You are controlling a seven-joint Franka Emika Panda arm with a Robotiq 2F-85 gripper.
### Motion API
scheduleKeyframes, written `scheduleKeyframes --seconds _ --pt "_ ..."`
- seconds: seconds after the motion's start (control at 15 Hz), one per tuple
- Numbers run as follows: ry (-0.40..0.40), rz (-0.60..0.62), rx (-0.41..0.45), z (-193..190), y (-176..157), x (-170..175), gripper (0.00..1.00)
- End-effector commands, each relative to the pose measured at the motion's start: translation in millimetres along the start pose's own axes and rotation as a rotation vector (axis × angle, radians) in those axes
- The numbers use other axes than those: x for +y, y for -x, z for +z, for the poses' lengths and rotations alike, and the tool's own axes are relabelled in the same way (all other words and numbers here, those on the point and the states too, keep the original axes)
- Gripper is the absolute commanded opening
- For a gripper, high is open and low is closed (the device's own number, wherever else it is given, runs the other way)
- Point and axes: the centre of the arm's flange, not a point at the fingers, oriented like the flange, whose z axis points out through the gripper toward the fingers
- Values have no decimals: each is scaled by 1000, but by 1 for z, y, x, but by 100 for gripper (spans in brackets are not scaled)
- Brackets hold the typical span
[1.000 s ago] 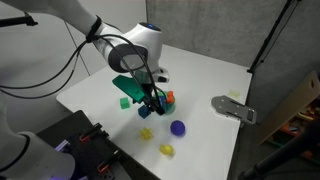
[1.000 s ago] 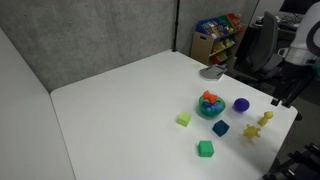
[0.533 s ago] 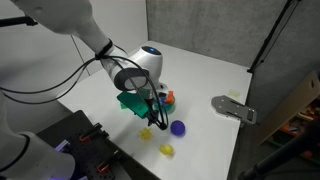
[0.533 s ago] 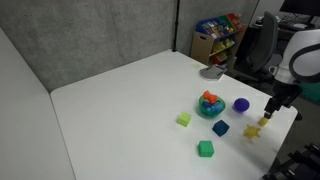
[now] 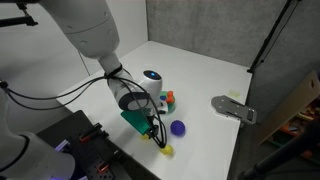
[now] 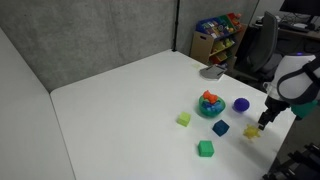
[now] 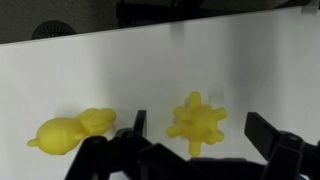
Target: Put the round yellow toy in the bowl
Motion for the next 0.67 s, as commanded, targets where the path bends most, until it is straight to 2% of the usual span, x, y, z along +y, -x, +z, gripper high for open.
scheduleKeyframes --seconds 0.0,0.6 --pt "-28 21 31 26 -14 4 100" --pt "-70 18 81 59 -20 -6 100"
